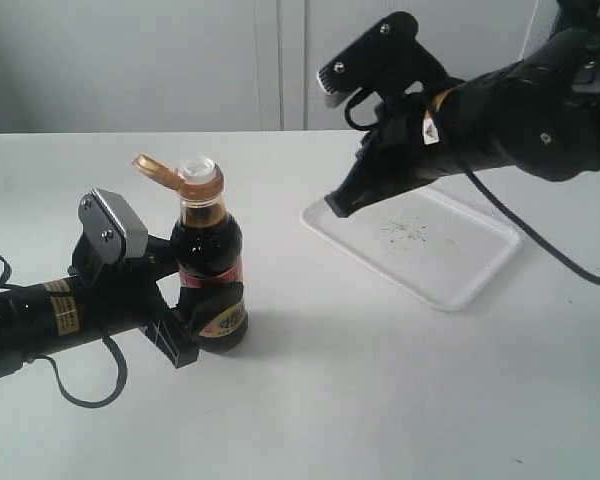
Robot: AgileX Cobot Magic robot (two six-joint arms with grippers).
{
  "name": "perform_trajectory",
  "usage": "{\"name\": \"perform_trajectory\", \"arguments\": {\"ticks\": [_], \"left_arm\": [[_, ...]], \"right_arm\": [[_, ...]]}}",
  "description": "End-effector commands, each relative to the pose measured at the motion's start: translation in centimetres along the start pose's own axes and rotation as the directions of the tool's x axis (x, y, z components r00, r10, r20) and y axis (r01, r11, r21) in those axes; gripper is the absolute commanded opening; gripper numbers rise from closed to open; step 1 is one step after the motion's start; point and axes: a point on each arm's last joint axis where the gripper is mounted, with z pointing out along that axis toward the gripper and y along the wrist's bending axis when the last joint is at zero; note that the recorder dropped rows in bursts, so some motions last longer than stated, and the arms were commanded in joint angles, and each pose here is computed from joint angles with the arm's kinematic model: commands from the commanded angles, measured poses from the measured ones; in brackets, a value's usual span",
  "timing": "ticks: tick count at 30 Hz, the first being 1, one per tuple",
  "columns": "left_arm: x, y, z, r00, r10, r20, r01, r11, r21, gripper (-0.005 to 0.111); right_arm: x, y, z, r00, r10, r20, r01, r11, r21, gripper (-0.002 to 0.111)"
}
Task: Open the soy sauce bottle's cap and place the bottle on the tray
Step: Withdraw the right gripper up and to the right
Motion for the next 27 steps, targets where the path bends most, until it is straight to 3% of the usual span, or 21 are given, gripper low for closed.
{"name": "perform_trajectory", "arguments": {"ticks": [1, 6, 10, 13, 19, 27], "left_arm": [[-0.1, -0.1, 0.0, 1.0, 0.014, 0.002, -0.014, 1.0, -0.001, 0.0], [-0.1, -0.1, 0.0, 1.0, -0.003, 0.002, 0.003, 1.0, 0.001, 0.0], [-0.1, -0.1, 0.0, 1.0, -0.015, 0.001, 0.015, 1.0, 0.003, 0.0], [-0.1, -0.1, 0.0, 1.0, -0.017, 0.003, 0.017, 1.0, 0.003, 0.0], [-0.1, -0.1, 0.0, 1.0, -0.02, 0.003, 0.02, 1.0, 0.001, 0.0], [-0.6, 0.2, 0.3, 0.999, -0.025, 0.02, 0.025, 1.0, 0.003, 0.0]], "right_arm": [[1.1, -1.8, -0.4, 0.99, -0.003, -0.142, 0.009, 0.999, 0.038, 0.0], [3.5, -5.2, -1.3, 0.928, 0.097, -0.359, -0.066, 0.993, 0.098, 0.0], [5.2, -8.2, -2.3, 0.894, 0.27, -0.357, -0.223, 0.96, 0.168, 0.0], [6.4, -9.4, -3.7, 0.883, 0.328, -0.336, -0.277, 0.942, 0.191, 0.0], [7.1, -9.2, -5.6, 0.907, 0.358, -0.222, -0.323, 0.929, 0.181, 0.0], [6.6, -9.1, -7.1, 0.917, 0.356, -0.18, -0.322, 0.927, 0.19, 0.0]]}}
